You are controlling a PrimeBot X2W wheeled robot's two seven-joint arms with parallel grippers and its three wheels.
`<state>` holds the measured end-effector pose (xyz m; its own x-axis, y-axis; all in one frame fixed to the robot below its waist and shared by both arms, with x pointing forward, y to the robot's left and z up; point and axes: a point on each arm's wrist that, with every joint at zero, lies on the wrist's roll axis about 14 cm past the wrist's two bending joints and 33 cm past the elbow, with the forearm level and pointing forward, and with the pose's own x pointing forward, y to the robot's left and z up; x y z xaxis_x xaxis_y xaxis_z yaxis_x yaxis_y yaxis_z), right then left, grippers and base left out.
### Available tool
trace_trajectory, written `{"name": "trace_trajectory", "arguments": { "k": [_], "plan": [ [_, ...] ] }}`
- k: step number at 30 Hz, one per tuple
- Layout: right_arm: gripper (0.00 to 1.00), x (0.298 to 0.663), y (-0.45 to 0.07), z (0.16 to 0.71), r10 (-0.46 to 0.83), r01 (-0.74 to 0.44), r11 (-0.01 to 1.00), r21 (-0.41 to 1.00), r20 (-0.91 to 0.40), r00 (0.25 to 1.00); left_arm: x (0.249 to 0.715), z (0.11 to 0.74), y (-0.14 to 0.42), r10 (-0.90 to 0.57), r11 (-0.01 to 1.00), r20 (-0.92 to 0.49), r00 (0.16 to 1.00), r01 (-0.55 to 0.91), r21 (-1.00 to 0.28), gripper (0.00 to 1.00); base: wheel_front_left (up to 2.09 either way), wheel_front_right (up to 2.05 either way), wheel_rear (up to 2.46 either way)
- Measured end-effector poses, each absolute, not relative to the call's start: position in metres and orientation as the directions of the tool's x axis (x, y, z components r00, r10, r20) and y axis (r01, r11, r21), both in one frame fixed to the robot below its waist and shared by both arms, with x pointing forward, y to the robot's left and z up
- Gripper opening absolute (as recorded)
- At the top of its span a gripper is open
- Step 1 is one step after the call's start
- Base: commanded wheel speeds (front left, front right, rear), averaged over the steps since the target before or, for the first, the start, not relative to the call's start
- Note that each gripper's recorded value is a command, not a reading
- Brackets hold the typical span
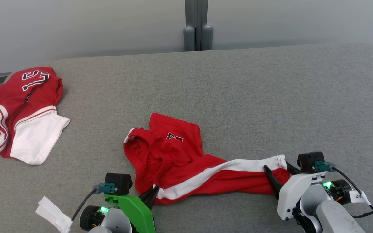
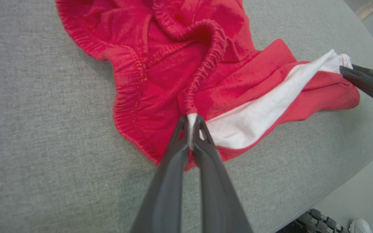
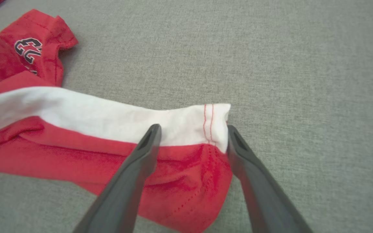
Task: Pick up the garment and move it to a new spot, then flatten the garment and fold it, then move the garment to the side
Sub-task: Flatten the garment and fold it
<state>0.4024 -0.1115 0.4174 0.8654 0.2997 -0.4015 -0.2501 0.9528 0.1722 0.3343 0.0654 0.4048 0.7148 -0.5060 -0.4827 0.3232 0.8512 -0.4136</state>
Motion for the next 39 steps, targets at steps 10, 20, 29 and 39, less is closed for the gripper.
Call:
{"name": "trace_trajectory", "arguments": {
  "k": [10, 20, 29, 39],
  "plan": [
    [1.00, 0.402, -0.103, 0.420, 0.342, -0.241, 0.930, 0.276, -0.415, 0.843, 0.338, 0.404, 0.066, -0.506, 0.851, -0.483, 0.714, 0.324, -0.413, 0.00, 0.00, 0.00, 0.00],
    [0.98, 0.415, -0.103, 0.415, 0.372, -0.242, 0.919, 0.313, -0.475, 0.797, 0.341, 0.403, 0.067, -0.503, 0.853, -0.485, 0.716, 0.319, -0.413, 0.00, 0.00, 0.00, 0.00],
    [0.00, 0.416, -0.101, 0.402, 0.394, -0.267, 0.916, 0.298, -0.552, 0.735, 0.344, 0.403, 0.071, -0.494, 0.857, -0.481, 0.724, 0.310, -0.412, 0.00, 0.00, 0.00, 0.00],
    [0.00, 0.427, -0.099, 0.423, 0.412, -0.303, 0.907, 0.294, -0.461, 0.786, 0.357, 0.419, 0.075, -0.480, 0.854, -0.413, 0.774, 0.303, -0.424, 0.00, 0.00, 0.00, 0.00]
  ]
}}
